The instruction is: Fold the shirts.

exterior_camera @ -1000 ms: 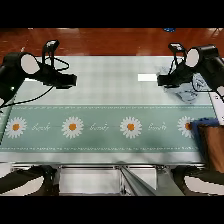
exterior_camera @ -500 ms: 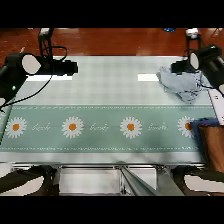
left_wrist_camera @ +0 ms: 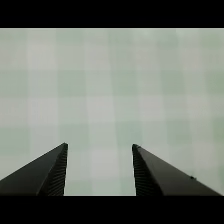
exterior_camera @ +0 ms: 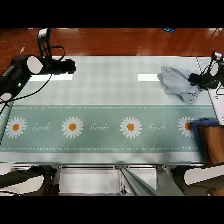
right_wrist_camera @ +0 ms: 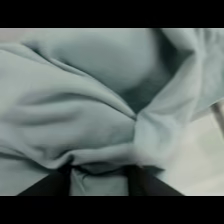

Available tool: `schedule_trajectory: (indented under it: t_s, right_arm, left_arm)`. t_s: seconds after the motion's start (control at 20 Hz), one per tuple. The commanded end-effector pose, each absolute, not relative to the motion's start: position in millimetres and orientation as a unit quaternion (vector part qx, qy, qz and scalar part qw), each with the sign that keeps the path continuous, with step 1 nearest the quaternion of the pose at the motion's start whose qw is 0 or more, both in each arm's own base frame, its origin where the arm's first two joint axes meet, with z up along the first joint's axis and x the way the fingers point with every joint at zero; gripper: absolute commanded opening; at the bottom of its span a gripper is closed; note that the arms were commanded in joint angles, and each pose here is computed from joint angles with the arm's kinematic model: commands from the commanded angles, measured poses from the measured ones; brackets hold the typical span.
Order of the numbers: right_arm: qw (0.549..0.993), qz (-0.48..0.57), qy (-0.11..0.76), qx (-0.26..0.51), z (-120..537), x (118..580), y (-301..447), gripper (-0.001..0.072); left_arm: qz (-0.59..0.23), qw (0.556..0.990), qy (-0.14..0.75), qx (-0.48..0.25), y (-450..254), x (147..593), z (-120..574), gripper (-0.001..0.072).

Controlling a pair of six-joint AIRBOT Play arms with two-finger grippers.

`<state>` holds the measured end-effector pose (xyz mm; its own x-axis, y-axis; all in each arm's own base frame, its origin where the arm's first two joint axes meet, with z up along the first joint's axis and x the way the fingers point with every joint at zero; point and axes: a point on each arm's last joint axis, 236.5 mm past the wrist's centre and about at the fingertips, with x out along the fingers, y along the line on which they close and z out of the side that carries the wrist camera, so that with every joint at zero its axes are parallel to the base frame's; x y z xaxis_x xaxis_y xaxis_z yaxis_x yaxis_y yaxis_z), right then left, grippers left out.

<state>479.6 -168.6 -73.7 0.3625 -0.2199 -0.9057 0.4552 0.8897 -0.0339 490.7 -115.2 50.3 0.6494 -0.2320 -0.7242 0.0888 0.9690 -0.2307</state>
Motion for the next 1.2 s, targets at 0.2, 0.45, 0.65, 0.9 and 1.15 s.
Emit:
schedule_trajectory:
  t_s: [0.2,0.45,0.65,0.9,1.15]
  right_arm:
    - [0.817,-0.091,0.558,0.116,-48,497,-126,0.0029]
    - [0.929,-0.039,0.359,0.08,171,537,-80,0.0029]
    - [0.975,0.028,0.212,0.05,321,507,-19,0.0028]
    - [0.989,0.11,0.1,-0.007,432,435,56,0.0028]
    - [0.955,0.217,0.198,-0.038,392,378,130,0.0029]
  left_arm:
    - [-0.051,0.859,0.502,-0.086,-53,454,64,0.0503]
    - [-0.024,0.884,0.452,-0.116,-16,407,133,0.0503]
    - [-0.06,0.893,0.422,-0.148,-47,346,132,0.0503]
    - [-0.109,0.887,0.405,-0.191,-83,287,106,0.0503]
    - [-0.12,0.893,0.39,-0.191,-88,276,111,0.0503]
